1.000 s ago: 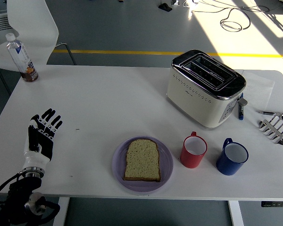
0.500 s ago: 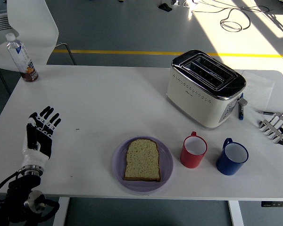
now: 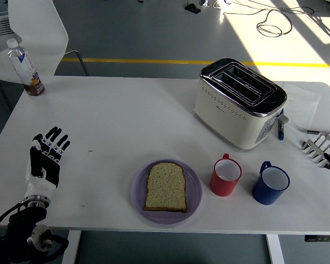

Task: Push plate across desktop,pick up the break from the machine,place the break in the plate

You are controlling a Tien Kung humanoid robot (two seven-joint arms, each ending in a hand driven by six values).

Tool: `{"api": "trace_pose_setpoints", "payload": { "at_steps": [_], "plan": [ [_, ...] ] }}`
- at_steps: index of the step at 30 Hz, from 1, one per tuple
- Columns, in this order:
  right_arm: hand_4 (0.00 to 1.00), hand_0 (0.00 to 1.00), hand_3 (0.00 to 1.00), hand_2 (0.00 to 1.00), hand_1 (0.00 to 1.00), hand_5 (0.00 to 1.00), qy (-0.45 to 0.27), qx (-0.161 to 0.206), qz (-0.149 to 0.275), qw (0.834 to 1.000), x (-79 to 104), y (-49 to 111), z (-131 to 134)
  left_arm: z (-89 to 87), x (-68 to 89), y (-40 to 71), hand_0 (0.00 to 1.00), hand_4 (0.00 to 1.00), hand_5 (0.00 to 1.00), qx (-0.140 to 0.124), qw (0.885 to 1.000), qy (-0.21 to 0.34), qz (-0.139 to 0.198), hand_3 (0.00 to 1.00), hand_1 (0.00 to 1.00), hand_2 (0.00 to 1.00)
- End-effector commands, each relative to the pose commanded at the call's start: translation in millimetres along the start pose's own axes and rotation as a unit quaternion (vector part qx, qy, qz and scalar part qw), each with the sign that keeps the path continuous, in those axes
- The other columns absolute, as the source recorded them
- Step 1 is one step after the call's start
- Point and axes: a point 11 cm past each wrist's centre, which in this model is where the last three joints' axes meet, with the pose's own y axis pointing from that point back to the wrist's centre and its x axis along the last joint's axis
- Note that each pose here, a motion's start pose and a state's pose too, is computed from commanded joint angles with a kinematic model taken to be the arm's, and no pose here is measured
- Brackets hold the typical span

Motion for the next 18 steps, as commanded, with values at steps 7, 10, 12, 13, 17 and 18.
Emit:
{"api": "trace_pose_setpoints", "payload": {
  "at_steps": [7, 10, 12, 13, 17, 18],
  "plan": [
    [0.473, 0.706, 0.725, 0.723, 0.713, 0.531, -0.001, -0.001, -0.001, 1.000, -0.2, 0.1, 1.4, -0.3, 0.4, 0.6, 0.778, 0.433, 0.955, 0.000, 1.000, -0.001, 0.000, 0.697, 0.755, 0.816],
    [0.473, 0.705, 0.721, 0.719, 0.710, 0.531, -0.001, -0.002, -0.001, 1.000, 0.1, 0.2, 1.8, -0.4, 0.1, 0.7, 0.778, 0.434, 0.953, 0.000, 1.000, -0.001, 0.000, 0.698, 0.755, 0.816],
    [0.473, 0.705, 0.721, 0.719, 0.710, 0.531, -0.001, -0.002, -0.001, 1.000, -0.4, 0.0, 1.9, -0.3, -0.1, 0.6, 0.778, 0.434, 0.953, 0.000, 1.000, -0.001, 0.000, 0.698, 0.755, 0.816],
    [0.473, 0.705, 0.721, 0.719, 0.710, 0.531, -0.002, -0.001, -0.002, 1.000, -1.0, -0.3, 1.9, 0.0, -0.1, 0.4, 0.778, 0.434, 0.953, 0.000, 1.000, -0.001, 0.000, 0.698, 0.755, 0.816],
    [0.474, 0.706, 0.719, 0.719, 0.707, 0.532, -0.002, -0.001, -0.004, 1.000, -2.4, -0.8, 1.8, 1.0, 0.1, -0.3, 0.778, 0.434, 0.953, -0.002, 1.000, -0.001, 0.000, 0.697, 0.755, 0.816],
    [0.474, 0.706, 0.719, 0.719, 0.707, 0.532, -0.002, 0.000, -0.005, 1.000, -3.3, -1.2, 1.3, 1.6, -0.3, -0.8, 0.778, 0.434, 0.953, -0.002, 1.000, -0.001, 0.000, 0.697, 0.755, 0.816]
  ]
}}
